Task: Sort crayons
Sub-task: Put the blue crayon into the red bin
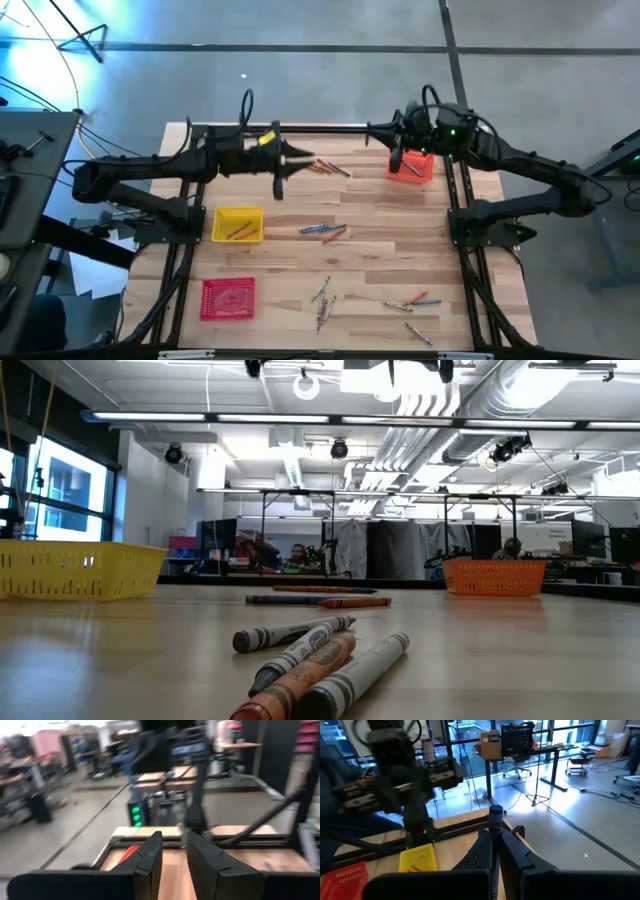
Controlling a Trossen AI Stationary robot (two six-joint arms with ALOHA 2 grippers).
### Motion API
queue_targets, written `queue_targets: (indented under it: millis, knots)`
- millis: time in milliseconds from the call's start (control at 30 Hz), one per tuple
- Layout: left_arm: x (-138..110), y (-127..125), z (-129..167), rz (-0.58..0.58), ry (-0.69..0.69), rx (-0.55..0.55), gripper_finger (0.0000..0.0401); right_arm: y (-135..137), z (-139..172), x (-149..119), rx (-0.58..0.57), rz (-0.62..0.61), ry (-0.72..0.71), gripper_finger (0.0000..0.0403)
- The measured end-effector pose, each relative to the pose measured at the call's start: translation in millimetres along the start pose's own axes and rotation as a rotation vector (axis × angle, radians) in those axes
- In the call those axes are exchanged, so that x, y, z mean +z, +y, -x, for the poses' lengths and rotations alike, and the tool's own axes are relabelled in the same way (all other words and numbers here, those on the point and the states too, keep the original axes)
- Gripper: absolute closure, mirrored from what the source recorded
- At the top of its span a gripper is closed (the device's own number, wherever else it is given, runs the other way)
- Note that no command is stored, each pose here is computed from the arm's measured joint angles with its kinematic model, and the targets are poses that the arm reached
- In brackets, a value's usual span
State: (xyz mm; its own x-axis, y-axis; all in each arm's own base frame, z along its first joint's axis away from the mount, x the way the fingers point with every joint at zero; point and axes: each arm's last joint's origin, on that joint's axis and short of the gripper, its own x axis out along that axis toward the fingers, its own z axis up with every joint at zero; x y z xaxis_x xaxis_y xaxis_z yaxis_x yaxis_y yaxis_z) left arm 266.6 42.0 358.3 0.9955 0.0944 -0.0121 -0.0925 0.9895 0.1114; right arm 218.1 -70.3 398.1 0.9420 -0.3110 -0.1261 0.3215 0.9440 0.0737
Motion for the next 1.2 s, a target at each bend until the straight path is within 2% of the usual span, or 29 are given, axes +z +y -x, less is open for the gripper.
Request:
queue_targets:
  millis: [133, 333, 467, 733, 967, 1067, 1200]
  knots:
    - [2.7, -25.5, -6.8, -0.050, -0.045, -0.046, 0.0327, 23.6, -10.9, -5.3, 0.036, 0.013, 0.003, 0.0402]
    - [-6.0, -39.5, -19.3, -0.111, -0.006, 0.132, 0.0327, 60.3, -23.7, -9.0, 0.174, 0.069, -0.050, 0.0402]
    - [-14.5, -41.8, -29.3, -0.135, 0.011, 0.146, 0.0327, 75.0, -28.1, -10.7, 0.221, 0.100, -0.081, 0.0402]
    - [-20.9, -44.3, -42.4, -0.124, -0.032, 0.148, 0.0327, 86.1, -40.7, -20.9, 0.244, 0.132, -0.054, 0.0402]
    - [-23.8, -47.3, -45.1, -0.121, -0.036, 0.059, 0.0327, 89.3, -50.6, -27.5, 0.253, 0.157, -0.041, 0.0402]
    - [-24.3, -47.0, -45.2, -0.122, -0.029, 0.073, 0.0327, 89.4, -51.8, -28.4, 0.250, 0.171, -0.039, 0.0402]
    - [-24.7, -44.9, -44.8, -0.139, -0.012, 0.147, 0.0327, 86.4, -48.2, -26.6, 0.198, 0.192, -0.037, 0.0402]
